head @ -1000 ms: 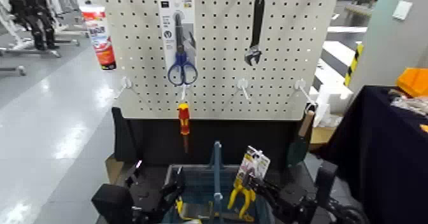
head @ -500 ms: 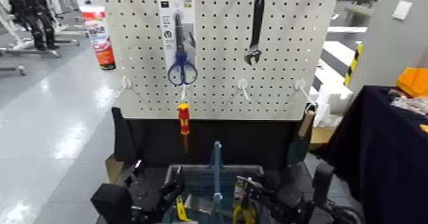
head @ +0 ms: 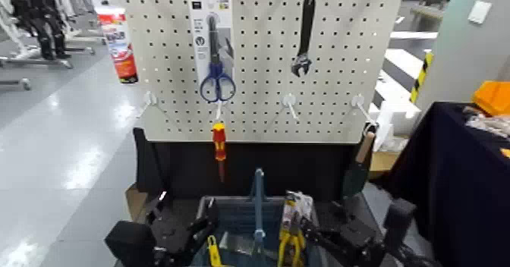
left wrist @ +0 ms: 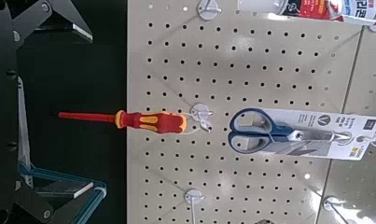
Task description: Put the yellow pliers into the crate.
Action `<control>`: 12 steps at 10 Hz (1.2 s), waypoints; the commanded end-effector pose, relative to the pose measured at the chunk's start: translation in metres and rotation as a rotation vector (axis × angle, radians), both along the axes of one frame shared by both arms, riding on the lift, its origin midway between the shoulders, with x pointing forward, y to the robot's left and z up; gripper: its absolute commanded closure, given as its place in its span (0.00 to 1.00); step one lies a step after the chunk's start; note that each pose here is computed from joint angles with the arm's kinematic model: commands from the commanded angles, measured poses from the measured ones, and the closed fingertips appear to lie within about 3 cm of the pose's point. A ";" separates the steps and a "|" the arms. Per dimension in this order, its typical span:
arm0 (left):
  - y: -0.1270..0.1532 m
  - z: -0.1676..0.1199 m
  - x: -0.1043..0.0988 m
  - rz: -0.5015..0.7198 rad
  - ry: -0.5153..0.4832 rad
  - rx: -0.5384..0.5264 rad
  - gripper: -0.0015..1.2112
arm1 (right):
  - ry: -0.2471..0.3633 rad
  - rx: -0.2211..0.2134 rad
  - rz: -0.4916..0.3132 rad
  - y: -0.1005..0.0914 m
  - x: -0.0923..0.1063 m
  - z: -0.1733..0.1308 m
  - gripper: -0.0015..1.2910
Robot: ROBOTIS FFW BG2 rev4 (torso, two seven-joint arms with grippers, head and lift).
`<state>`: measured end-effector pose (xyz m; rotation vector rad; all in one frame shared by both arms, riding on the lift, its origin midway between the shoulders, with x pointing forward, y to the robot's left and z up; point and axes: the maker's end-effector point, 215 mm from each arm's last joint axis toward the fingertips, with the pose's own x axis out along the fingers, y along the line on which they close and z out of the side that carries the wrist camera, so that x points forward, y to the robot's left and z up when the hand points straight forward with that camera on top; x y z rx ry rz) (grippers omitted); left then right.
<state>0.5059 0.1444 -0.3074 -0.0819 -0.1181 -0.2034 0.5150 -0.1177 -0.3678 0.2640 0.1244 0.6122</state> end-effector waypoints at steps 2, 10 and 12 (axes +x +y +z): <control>0.012 -0.001 -0.008 0.037 -0.015 -0.015 0.16 | -0.117 -0.119 -0.300 -0.046 -0.029 0.018 0.07; 0.036 -0.033 -0.057 0.171 0.040 -0.045 0.16 | -0.059 -0.170 -0.561 -0.075 -0.102 -0.008 0.10; 0.037 -0.033 -0.058 0.172 0.041 -0.045 0.16 | -0.061 -0.178 -0.559 -0.073 -0.102 -0.007 0.10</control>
